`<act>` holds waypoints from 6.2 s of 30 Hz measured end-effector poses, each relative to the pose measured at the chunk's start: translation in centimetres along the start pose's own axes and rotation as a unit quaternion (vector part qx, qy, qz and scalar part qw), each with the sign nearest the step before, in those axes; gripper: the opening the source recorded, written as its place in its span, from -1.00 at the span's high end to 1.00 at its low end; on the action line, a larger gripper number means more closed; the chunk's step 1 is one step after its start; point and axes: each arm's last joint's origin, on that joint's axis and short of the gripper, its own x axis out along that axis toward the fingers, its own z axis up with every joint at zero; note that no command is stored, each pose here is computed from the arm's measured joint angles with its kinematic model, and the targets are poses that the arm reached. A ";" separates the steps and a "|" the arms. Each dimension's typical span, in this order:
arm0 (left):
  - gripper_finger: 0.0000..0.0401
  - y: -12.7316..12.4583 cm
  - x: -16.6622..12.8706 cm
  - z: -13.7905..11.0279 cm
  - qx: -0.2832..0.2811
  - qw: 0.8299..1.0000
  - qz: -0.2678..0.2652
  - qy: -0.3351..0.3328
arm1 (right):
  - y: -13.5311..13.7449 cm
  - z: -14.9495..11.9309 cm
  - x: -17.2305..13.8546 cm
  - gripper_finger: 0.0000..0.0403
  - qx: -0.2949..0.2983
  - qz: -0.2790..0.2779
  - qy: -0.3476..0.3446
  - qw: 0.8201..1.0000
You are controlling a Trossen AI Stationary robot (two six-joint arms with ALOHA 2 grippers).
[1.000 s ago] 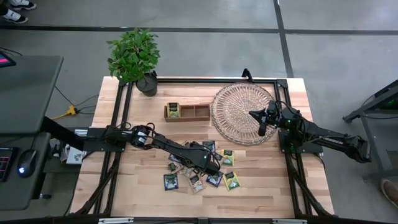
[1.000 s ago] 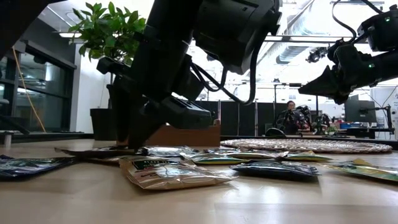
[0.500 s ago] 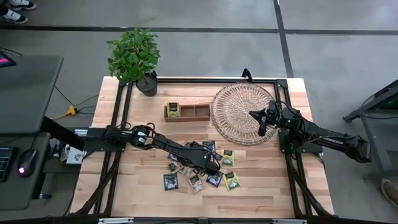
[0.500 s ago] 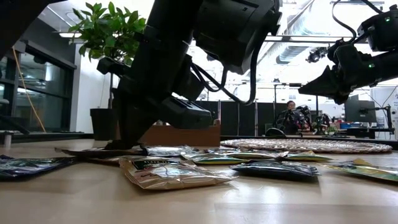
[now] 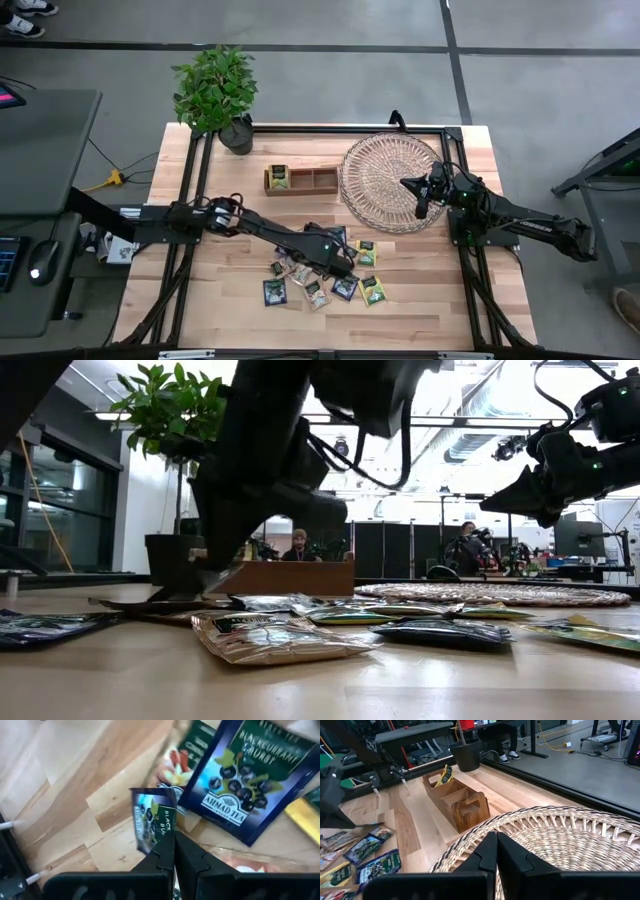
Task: Pick & Place Tea
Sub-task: Put the blue tea bag into the right section of the wooden organizer
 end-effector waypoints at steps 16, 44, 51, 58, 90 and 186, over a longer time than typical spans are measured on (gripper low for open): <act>1.00 1.1 -1.6 0.8 -0.055 0.998 -0.028 -0.027 | 0.0 0.0 0.0 0.98 0.000 0.000 0.000 1.000; 1.00 1.4 -1.5 1.8 -0.087 0.996 -0.035 -0.007 | 0.0 0.0 0.0 0.96 0.000 0.000 0.000 1.000; 1.00 1.6 -1.5 1.7 -0.084 0.996 -0.023 0.002 | 0.0 0.0 0.0 0.98 0.000 0.000 0.000 1.000; 1.00 2.2 -2.1 2.0 -0.087 0.996 -0.031 -0.007 | 0.0 0.0 0.0 0.96 0.006 -0.002 -0.001 1.000; 1.00 5.3 -2.5 13.8 -0.256 0.940 -0.225 -0.032 | 4.1 -0.3 0.2 0.99 0.067 0.075 0.006 0.995; 1.00 7.4 -6.2 22.8 -0.234 0.836 -0.474 -0.147 | 7.9 4.2 7.3 0.99 -0.274 -0.083 0.045 0.957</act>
